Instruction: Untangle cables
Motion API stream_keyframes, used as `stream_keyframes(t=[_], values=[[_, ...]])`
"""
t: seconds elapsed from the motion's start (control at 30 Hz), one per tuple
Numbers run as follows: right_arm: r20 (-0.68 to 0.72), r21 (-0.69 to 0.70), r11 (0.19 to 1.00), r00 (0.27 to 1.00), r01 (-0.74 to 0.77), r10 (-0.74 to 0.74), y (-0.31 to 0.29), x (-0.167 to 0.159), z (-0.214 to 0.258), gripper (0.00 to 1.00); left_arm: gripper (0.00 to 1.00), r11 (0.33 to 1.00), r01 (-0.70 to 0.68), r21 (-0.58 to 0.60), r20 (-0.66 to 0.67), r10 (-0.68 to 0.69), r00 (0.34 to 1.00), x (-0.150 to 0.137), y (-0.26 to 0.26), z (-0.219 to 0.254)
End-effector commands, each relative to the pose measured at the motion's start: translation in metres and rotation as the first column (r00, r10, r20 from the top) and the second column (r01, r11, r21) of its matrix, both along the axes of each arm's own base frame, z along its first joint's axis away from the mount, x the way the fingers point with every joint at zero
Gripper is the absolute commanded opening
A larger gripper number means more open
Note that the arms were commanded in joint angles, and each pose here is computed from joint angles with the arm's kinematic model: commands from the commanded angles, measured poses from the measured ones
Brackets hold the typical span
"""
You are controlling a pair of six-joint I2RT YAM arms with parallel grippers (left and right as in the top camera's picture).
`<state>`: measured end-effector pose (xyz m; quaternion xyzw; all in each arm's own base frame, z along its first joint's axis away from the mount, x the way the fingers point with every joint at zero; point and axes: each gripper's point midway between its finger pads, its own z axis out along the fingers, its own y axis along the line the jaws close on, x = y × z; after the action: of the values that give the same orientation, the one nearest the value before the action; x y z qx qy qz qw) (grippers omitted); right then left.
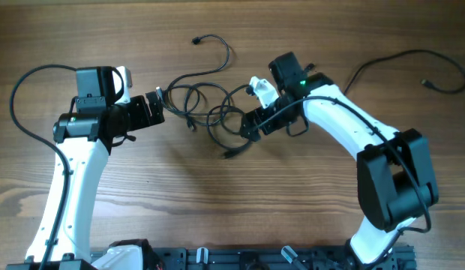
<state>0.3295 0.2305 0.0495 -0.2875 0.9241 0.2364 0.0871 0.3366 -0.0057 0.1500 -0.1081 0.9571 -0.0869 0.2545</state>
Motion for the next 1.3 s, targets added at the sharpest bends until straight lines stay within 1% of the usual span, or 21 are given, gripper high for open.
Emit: stream_keyframes(t=[0.0, 0.2, 0.27, 0.33, 0.4, 0.57, 0.67, 0.73, 0.77, 0.83, 0.93, 1.0, 1.07, 1.13, 1.2, 1.27], values=[[0.029, 0.044, 0.999, 1.0, -0.004, 0.003, 0.008, -0.004, -0.007, 0.94, 1.0, 1.0, -0.013, -0.006, -0.001, 0.013, 1.0, -0.001, 0.001, 0.0], [0.035, 0.075, 0.995, 0.997, 0.064, -0.067, 0.008, -0.005, -0.028, 0.9, 1.0, 1.0, -0.013, -0.006, -0.001, 0.013, 1.0, -0.001, 0.001, 0.0], [0.044, 0.08, 0.995, 0.997, 0.061, -0.064, 0.009, -0.006, -0.03, 0.89, 1.0, 1.0, -0.013, -0.006, -0.001, 0.013, 1.0, -0.001, 0.001, 0.0], [0.067, 0.093, 0.994, 0.996, 0.05, -0.056, 0.014, -0.005, -0.031, 0.84, 1.0, 1.0, -0.013, -0.006, -0.001, 0.013, 1.0, -0.001, 0.001, 0.0], [0.108, 0.116, 0.993, 0.993, 0.031, -0.044, 0.022, -0.002, -0.031, 0.83, 1.0, 1.0, -0.013, -0.006, -0.001, 0.013, 1.0, -0.001, 0.001, 0.0], [0.202, 0.153, 0.988, 0.979, -0.017, -0.014, 0.042, 0.005, -0.025, 0.83, 1.0, 1.0, -0.013, -0.006, -0.001, 0.013, 1.0, -0.001, 0.001, 0.0], [0.28, 0.132, 0.991, 0.96, -0.01, -0.028, 0.046, 0.017, -0.023, 0.82, 1.0, 1.0, -0.013, -0.006, -0.001, 0.013, 1.0, -0.001, 0.001, 0.0], [0.302, 0.134, 0.991, 0.953, -0.009, -0.032, 0.048, 0.022, -0.022, 0.77, 1.0, 1.0, -0.013, -0.006, -0.001, 0.013, 1.0, -0.001, 0.001, 0.0], [0.303, 0.134, 0.991, 0.952, -0.01, -0.032, 0.049, 0.023, -0.024, 0.75, 1.0, 1.0, -0.013, -0.006, -0.001, 0.013, 1.0, -0.001, 0.001, 0.0], [0.3, 0.12, 0.993, 0.953, -0.008, -0.029, 0.047, 0.023, -0.03, 0.75, 1.0, 1.0, -0.013, -0.006, -0.001, 0.013, 1.0, -0.001, 0.001, 0.0], [0.301, 0.055, 0.998, 0.953, 0.028, -0.043, 0.037, 0.027, -0.048, 0.75, 1.0, 1.0, -0.013, -0.006, -0.001, 0.013, 1.0, -0.001, 0.001, 0.0], [0.301, 0.03, 0.999, 0.953, 0.019, -0.027, 0.034, 0.027, -0.057, 0.74, 1.0, 1.0, -0.013, -0.006, -0.001, 0.013, 1.0, -0.001, 0.001, 0.0], [0.291, 0.013, 1.0, 0.957, 0.006, -0.009, 0.033, 0.024, -0.067, 0.68, 1.0, 1.0, -0.013, -0.006, -0.001, 0.013, 1.0, -0.001, 0.001, 0.0], [0.28, 0.006, 1.0, 0.96, 0.006, -0.007, 0.032, 0.023, -0.072, 0.66, 1.0, 1.0, -0.013, -0.006, -0.001, 0.013, 1.0, -0.001, 0.001, 0.0], [0.276, 0.003, 1.0, 0.961, 0.007, -0.007, 0.031, 0.022, -0.074, 0.54, 1.0, 1.0, -0.013, -0.006, -0.001, 0.013, 1.0, -0.001, 0.001, 0.0], [0.278, 0.005, 1.0, 0.96, 0.007, -0.008, 0.032, 0.023, -0.074, 0.29, 1.0, 1.0, -0.013, -0.006, -0.001, 0.013, 1.0, -0.001, 0.001, 0.0]])
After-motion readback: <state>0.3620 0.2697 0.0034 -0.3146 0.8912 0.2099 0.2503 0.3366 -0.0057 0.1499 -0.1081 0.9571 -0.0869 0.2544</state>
